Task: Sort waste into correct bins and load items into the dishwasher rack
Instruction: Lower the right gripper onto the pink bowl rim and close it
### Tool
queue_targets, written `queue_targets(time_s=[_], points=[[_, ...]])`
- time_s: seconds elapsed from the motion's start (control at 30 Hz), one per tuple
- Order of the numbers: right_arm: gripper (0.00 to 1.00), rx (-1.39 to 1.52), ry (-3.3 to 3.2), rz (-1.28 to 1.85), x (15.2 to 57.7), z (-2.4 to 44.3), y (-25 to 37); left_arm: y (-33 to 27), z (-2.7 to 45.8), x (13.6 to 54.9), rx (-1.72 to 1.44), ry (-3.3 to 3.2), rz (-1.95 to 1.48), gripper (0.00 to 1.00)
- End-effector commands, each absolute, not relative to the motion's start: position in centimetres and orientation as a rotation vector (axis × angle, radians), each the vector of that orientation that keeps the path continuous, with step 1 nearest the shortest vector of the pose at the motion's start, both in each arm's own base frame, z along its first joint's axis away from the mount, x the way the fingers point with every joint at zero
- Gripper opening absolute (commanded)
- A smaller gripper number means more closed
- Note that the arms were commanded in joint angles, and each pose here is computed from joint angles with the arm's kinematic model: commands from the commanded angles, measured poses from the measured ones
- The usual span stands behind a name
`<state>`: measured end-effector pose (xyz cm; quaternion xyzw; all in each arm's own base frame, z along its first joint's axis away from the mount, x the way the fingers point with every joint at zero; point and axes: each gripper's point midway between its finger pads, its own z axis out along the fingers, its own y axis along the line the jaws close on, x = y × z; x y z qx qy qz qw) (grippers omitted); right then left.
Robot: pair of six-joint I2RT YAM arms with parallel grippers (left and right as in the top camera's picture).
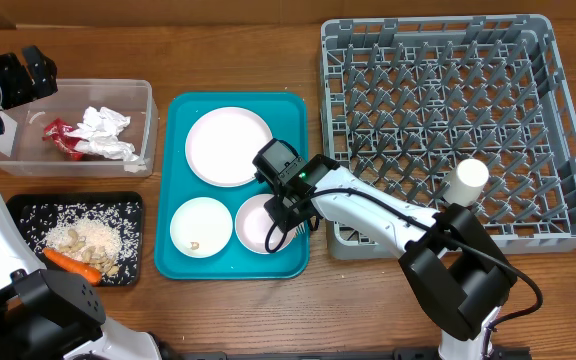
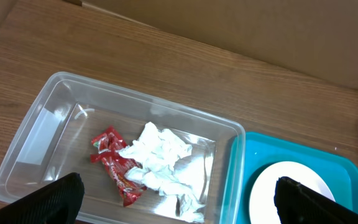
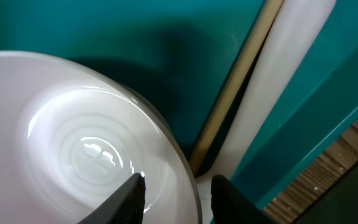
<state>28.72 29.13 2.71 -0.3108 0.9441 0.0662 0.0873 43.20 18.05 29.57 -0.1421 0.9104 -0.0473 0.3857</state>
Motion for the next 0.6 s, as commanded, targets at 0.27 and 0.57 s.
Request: queue_targets(time_s=[0.27, 0.57], points=[[0.34, -0.922, 2.764, 0.217, 29.54, 4.32, 30.01, 17.9, 30.46, 43.24, -0.363, 2.293, -0.135, 1.0], [0.31, -0.914, 2.744, 0.231, 30.12, 5.25, 30.52, 17.9, 30.46, 43.24, -0.363, 2.293, -0.135, 1.0]])
